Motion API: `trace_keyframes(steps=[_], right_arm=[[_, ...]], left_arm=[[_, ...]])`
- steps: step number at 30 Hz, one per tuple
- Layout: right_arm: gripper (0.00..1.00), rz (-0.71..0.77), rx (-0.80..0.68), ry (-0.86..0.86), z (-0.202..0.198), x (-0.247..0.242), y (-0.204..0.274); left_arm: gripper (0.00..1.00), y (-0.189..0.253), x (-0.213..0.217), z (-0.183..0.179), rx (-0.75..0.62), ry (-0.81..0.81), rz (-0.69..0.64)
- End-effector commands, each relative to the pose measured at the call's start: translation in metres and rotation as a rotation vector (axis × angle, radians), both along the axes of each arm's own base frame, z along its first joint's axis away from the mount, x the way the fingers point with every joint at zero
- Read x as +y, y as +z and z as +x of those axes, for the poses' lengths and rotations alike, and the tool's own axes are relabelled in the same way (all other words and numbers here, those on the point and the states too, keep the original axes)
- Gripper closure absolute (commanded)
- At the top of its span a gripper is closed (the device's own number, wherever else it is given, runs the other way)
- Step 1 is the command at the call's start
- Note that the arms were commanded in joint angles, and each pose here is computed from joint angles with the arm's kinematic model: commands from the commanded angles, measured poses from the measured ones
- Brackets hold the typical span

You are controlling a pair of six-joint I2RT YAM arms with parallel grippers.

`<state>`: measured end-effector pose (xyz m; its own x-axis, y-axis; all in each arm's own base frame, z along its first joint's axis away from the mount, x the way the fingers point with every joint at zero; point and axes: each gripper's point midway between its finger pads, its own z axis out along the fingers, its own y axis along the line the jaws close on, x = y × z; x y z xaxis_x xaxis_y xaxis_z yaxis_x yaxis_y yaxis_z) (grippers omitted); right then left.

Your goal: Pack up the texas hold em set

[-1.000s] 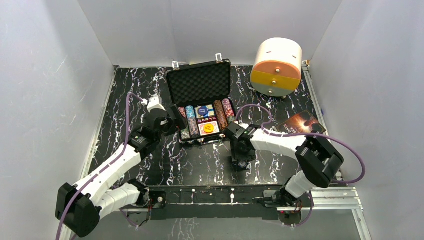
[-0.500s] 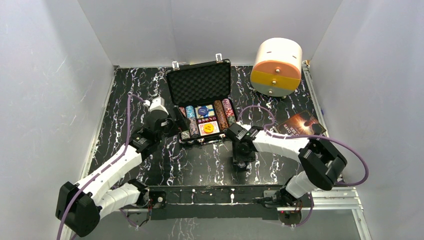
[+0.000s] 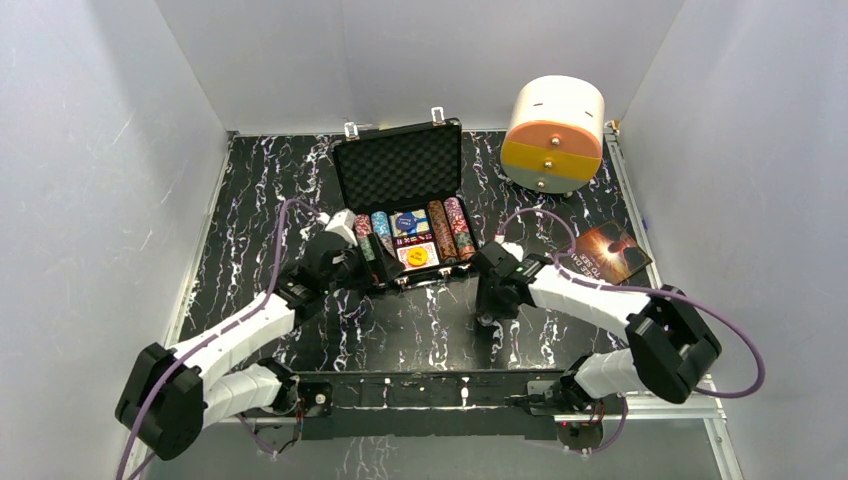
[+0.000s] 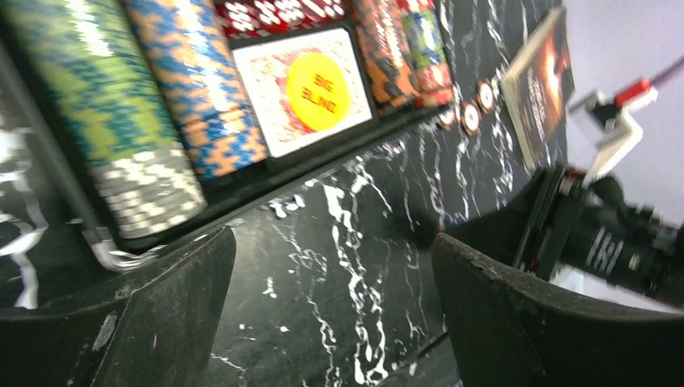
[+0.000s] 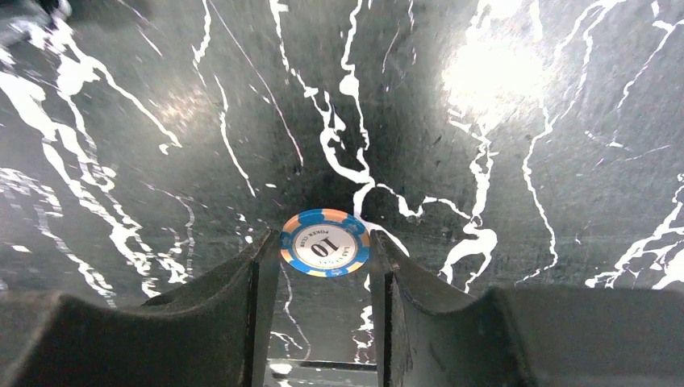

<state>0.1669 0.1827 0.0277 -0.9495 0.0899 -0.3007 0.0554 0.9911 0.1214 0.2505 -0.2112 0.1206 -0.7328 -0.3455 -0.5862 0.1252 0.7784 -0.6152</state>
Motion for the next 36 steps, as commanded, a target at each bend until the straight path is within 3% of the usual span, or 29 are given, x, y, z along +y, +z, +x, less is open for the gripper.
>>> trace_keyframes(steps=[1, 5, 8, 19, 21, 24, 36], right_arm=[[0.51, 0.139, -0.072, -0.096, 0.023, 0.006, 0.021], [0.51, 0.268, -0.071, -0.150, 0.034, 0.007, 0.033], [0.50, 0.360, -0.060, -0.188, 0.041, 0.010, 0.040], [0.50, 0.587, -0.009, -0.256, 0.043, 0.025, 0.060], [0.50, 0.620, 0.001, -0.274, 0.041, 0.027, 0.064], [0.50, 0.660, 0.011, -0.298, 0.044, 0.030, 0.070], [0.50, 0.685, 0.020, -0.297, 0.046, 0.032, 0.072]], left_arm=[[0.10, 0.012, -0.043, -0.017, -0.035, -0.174, -0.090], [0.10, 0.004, -0.072, -0.028, -0.013, -0.241, -0.092], [0.17, -0.005, -0.092, -0.032, 0.006, -0.265, -0.092], [0.27, -0.002, -0.151, -0.028, -0.069, -0.280, -0.186], [0.37, 0.002, -0.167, -0.030, -0.055, -0.310, -0.237], [0.64, 0.000, -0.184, -0.042, -0.017, -0.364, -0.296], [0.68, 0.003, -0.192, -0.040, -0.025, -0.362, -0.327]])
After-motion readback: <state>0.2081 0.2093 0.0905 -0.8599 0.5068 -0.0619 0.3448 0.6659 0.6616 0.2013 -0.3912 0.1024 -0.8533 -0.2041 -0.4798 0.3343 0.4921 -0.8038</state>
